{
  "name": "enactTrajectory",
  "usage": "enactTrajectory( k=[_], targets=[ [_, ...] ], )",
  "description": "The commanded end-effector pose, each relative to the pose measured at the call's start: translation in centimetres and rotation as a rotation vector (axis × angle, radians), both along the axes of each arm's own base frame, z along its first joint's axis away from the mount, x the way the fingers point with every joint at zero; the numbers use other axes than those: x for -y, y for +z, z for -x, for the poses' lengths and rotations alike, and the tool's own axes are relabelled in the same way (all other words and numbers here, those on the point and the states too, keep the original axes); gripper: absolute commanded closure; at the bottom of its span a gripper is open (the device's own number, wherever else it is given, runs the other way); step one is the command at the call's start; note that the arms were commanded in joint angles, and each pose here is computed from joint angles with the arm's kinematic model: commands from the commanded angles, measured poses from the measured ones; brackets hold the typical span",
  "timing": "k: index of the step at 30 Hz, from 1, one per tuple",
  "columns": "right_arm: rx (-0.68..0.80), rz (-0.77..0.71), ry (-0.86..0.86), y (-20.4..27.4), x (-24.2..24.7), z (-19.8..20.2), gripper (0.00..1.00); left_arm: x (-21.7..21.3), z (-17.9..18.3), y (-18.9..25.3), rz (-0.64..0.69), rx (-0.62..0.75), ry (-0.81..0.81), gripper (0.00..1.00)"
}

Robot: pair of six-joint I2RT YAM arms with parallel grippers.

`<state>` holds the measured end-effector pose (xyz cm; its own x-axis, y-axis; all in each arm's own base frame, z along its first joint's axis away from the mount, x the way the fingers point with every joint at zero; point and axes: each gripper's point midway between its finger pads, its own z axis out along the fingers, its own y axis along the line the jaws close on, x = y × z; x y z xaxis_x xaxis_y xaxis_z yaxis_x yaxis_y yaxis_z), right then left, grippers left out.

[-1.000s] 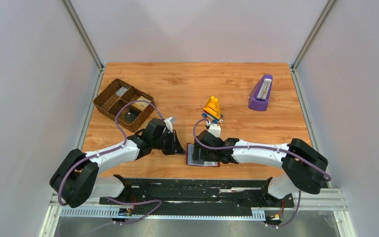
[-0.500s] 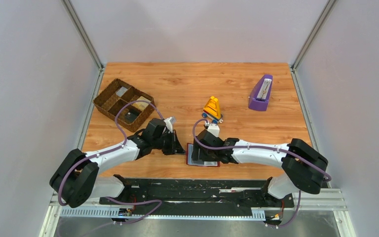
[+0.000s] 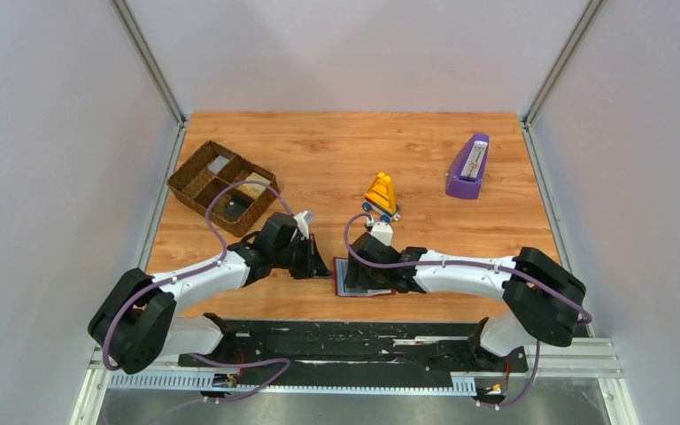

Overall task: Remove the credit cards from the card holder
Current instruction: Remove the credit card from the card holder.

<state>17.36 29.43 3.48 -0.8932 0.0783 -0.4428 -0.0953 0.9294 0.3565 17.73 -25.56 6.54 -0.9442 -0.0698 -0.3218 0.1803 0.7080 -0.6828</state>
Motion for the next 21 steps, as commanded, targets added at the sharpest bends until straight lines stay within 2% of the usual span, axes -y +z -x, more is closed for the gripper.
enactTrajectory(
  k=[1, 5, 16, 21],
  targets=[
    [0.035, 0.021, -0.036, 0.6, 0.3, -0.7, 0.43, 0.6, -0.9, 1.8, 0.022, 0.056, 0.006, 1.0],
    [0.044, 0.021, -0.046, 1.1, 0.8, -0.7, 0.45, 0.5, -0.9, 1.5, 0.008, 0.051, 0.006, 1.0],
    [0.076, 0.005, -0.027, 2.1, 0.9, -0.9, 0.44, 0.3, -0.9, 0.9, -0.016, 0.048, -0.006, 1.0],
    [0.086, -0.041, 0.039, 2.6, -0.5, -0.8, 0.38, 0.4, -0.9, 1.1, -0.004, 0.049, -0.009, 1.0]
  ],
)
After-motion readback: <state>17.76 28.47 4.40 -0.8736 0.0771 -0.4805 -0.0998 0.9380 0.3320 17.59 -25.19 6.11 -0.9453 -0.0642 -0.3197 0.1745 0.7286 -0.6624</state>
